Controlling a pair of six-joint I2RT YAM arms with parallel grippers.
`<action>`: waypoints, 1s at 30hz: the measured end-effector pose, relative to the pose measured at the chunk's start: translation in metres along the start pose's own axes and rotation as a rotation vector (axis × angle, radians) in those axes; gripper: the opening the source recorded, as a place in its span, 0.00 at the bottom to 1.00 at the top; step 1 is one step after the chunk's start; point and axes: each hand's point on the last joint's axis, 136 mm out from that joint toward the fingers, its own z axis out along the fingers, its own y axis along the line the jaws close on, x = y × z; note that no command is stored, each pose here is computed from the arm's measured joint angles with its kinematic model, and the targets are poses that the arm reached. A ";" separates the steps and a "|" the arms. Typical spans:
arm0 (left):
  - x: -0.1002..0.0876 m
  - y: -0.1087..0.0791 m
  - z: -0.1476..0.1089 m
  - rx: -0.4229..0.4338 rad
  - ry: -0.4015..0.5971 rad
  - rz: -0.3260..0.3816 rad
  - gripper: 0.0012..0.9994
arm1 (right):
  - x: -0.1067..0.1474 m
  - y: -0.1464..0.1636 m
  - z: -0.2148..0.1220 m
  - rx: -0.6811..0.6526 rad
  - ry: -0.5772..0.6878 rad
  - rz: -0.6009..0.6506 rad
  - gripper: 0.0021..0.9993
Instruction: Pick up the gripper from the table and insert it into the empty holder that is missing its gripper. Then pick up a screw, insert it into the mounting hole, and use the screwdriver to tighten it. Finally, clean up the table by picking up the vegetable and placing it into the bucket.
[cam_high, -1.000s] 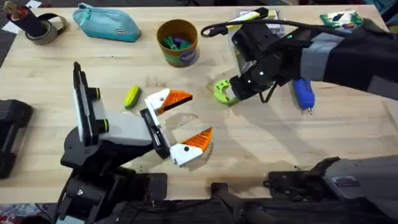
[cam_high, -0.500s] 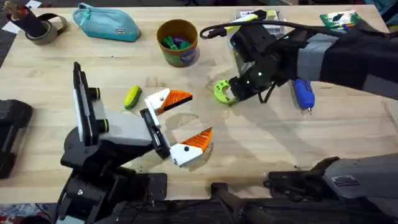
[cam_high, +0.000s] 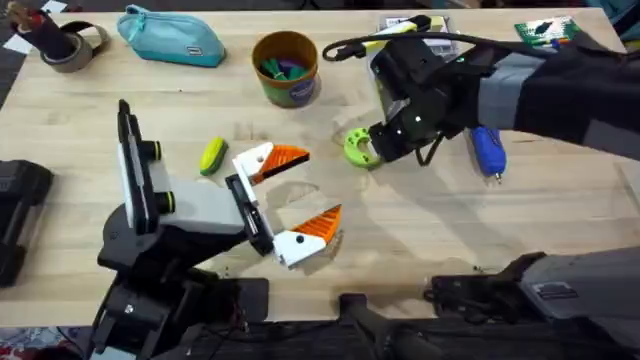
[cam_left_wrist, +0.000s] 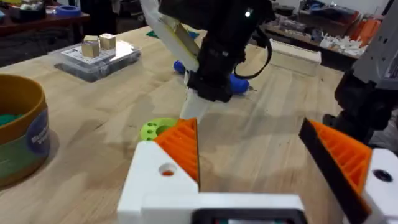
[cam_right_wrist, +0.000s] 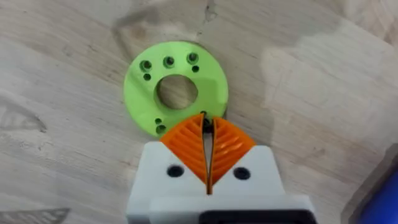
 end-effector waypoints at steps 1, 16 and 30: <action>0.000 0.000 0.000 0.000 0.000 0.000 0.99 | 0.000 0.000 0.000 0.001 0.000 0.000 0.01; 0.000 0.000 0.000 0.000 0.000 0.000 0.99 | 0.008 -0.002 -0.010 0.005 0.028 0.001 0.00; 0.000 0.000 0.000 0.000 0.000 0.000 0.99 | -0.030 -0.003 -0.092 -0.012 -0.091 0.009 0.00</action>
